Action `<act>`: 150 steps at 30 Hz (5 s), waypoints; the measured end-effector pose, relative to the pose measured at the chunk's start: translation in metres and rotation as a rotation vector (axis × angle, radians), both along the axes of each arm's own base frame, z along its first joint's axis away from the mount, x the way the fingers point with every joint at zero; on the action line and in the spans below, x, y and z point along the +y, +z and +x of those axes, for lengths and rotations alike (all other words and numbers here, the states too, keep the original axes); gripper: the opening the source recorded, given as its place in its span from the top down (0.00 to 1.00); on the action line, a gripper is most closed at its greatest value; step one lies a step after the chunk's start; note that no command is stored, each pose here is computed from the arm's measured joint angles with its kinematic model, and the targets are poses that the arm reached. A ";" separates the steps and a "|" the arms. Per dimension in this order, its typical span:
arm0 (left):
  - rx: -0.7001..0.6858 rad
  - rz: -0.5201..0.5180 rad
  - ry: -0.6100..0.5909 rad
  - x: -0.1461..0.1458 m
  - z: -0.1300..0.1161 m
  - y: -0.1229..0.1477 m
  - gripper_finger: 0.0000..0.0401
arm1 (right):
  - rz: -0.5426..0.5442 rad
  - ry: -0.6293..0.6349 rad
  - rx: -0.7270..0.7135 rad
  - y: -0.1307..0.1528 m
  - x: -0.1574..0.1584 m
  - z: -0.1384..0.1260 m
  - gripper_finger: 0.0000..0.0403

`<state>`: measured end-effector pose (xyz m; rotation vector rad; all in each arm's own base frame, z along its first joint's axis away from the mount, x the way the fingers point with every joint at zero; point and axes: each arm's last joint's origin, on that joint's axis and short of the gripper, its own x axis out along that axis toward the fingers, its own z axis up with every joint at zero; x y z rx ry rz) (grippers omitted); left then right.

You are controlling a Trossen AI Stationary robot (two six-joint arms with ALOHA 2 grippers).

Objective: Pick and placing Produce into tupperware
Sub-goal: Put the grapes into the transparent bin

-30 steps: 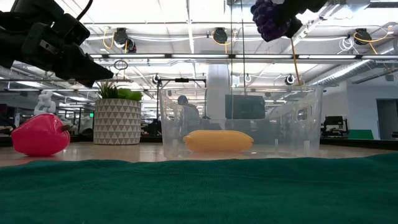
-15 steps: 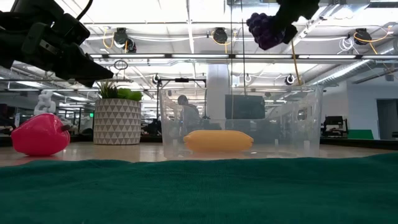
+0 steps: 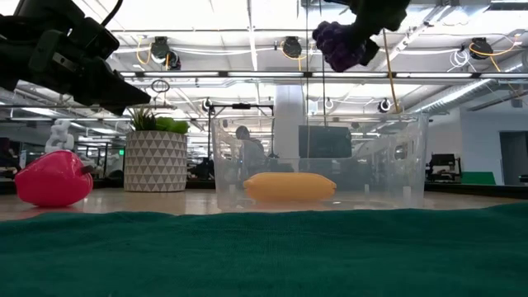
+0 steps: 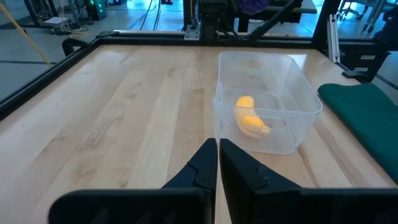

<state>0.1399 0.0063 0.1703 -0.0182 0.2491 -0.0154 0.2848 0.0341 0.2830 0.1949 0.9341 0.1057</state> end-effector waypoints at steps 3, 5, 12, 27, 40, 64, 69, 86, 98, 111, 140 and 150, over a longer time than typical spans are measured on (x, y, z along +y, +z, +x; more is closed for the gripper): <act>0.003 0.000 0.000 0.000 0.000 0.000 0.94 | -0.009 0.010 0.025 -0.002 0.001 0.010 0.45; 0.002 0.000 0.000 0.000 0.000 0.000 0.94 | -0.013 0.006 0.060 -0.004 0.001 0.013 0.45; 0.001 0.015 -0.005 0.000 0.000 0.000 0.94 | -0.020 0.002 0.160 -0.015 0.001 0.026 0.45; 0.001 0.022 -0.006 0.000 0.000 0.000 0.94 | 0.025 0.000 0.284 -0.054 0.003 0.048 0.45; 0.002 0.023 -0.007 0.000 0.000 0.000 0.94 | 0.016 0.009 0.302 -0.058 0.006 0.048 0.45; 0.003 0.022 -0.006 0.000 0.000 0.000 0.94 | -0.025 -0.030 0.328 -0.067 0.017 0.050 0.45; 0.006 0.022 -0.007 0.000 0.000 -0.001 0.94 | -0.069 -0.044 0.353 -0.073 0.019 0.050 0.45; 0.008 0.022 -0.007 0.000 0.000 -0.001 0.94 | -0.060 -0.061 0.385 -0.086 0.021 0.050 0.45; 0.008 0.022 -0.007 0.000 0.000 -0.001 0.94 | -0.073 -0.036 0.418 -0.096 0.021 0.043 0.45; 0.008 0.022 -0.007 0.000 0.000 -0.001 0.94 | -0.088 0.121 0.363 -0.096 0.024 0.046 0.45; 0.008 0.022 -0.007 0.000 0.000 -0.001 0.94 | -0.158 0.175 0.270 -0.111 0.027 0.046 0.45; 0.008 0.028 -0.009 0.000 0.000 -0.001 0.94 | -0.095 0.084 0.309 -0.112 0.025 0.044 0.45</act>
